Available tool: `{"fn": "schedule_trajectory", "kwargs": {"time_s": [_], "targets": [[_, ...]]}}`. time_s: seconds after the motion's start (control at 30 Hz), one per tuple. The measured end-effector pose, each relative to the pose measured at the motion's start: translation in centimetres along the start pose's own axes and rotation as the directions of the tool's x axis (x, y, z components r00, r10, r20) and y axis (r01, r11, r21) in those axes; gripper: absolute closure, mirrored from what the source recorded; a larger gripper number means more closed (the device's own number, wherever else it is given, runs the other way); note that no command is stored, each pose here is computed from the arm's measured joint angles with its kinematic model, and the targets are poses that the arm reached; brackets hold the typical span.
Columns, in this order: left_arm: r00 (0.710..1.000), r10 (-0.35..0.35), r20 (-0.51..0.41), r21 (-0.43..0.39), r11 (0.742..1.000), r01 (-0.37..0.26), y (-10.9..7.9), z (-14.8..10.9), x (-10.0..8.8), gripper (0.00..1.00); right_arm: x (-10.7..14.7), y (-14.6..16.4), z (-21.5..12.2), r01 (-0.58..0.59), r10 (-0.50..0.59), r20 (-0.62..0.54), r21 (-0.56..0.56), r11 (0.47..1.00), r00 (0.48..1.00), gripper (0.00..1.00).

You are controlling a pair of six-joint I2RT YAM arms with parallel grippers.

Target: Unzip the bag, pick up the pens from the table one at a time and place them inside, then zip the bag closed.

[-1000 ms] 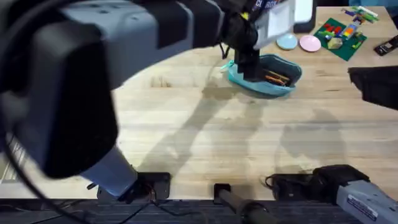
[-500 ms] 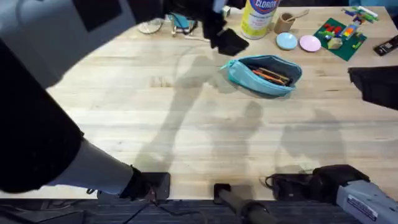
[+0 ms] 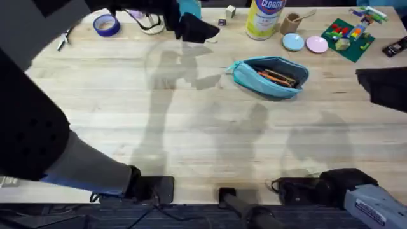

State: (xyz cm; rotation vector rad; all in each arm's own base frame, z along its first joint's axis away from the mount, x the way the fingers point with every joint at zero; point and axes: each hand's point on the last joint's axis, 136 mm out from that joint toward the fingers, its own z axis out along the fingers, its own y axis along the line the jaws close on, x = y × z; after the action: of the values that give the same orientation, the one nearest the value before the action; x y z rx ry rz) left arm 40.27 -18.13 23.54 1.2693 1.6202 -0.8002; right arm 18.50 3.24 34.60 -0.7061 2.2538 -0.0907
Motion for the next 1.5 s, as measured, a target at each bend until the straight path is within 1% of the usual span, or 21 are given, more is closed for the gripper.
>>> {"fn": "schedule_trajectory", "kwargs": {"time_s": [0.1,0.2,0.3,0.4,0.47,0.53,0.6,0.77,0.87,1.07,1.17,1.3,1.5], "targets": [[0.998,-0.048,-0.03,0.033,0.998,0.049,-1.1,-0.2,1.0,0.005,0.0,0.0,0.0,0.0,0.0,0.002,0.001,1.0,1.0,0.005],[0.996,-0.044,-0.072,0.091,0.995,0.051,-3.0,-0.4,2.2,0.005,0.0,0.0,0.0,0.0,0.0,0.002,0.001,1.0,1.0,0.005],[0.996,0.012,-0.086,0.131,0.991,-0.001,-4.1,-0.6,2.9,0.006,0.0,0.0,0.0,0.0,0.0,0.001,0.001,1.0,1.0,0.005],[0.993,0.088,-0.078,0.143,0.987,-0.076,-4.3,-0.6,3.0,0.006,0.0,0.0,0.0,0.0,0.0,0.002,0.001,1.0,1.0,0.005],[0.99,0.125,-0.068,0.151,0.982,-0.114,-4.5,-0.5,3.1,0.006,0.0,0.0,0.0,0.0,0.0,0.002,0.001,1.0,1.0,0.005],[0.988,0.141,-0.059,0.166,0.978,-0.13,-4.8,-0.3,3.7,0.006,0.0,0.0,0.0,0.0,0.0,0.002,0.001,1.0,1.0,0.006],[0.989,0.142,-0.049,0.185,0.974,-0.131,-5.0,0.1,4.5,0.006,0.0,0.0,0.0,0.0,0.0,0.001,0.0,1.0,1.0,0.005],[0.991,0.122,-0.049,0.23,0.967,-0.108,-4.9,1.5,7.3,0.006,0.0,0.0,0.0,0.0,0.0,0.0,0.0,1.0,1.0,0.004],[0.991,0.125,-0.044,0.249,0.962,-0.11,-4.9,2.1,8.5,0.006,0.0,0.0,0.0,-0.011,0.011,-0.001,-0.001,1.0,1.0,0.005],[0.987,0.158,-0.025,0.256,0.956,-0.146,-4.8,2.4,8.9,0.006,-0.1,0.3,0.0,-0.068,0.069,0.007,-0.019,0.997,0.998,0.006],[0.985,0.169,-0.021,0.254,0.954,-0.159,-4.5,2.6,9.2,0.006,-0.7,1.4,-0.1,-0.09,0.093,0.032,-0.085,0.992,0.995,0.005],[0.986,0.168,-0.022,0.254,0.954,-0.157,-4.2,2.9,9.9,0.006,-1.4,2.9,-0.3,-0.102,0.115,0.064,-0.174,0.979,0.991,0.006],[0.985,0.173,-0.023,0.229,0.96,-0.163,-3.4,2.4,10.3,0.006,-1.9,3.8,-0.5,-0.109,0.131,0.082,-0.23,0.967,0.988,0.005]]}}
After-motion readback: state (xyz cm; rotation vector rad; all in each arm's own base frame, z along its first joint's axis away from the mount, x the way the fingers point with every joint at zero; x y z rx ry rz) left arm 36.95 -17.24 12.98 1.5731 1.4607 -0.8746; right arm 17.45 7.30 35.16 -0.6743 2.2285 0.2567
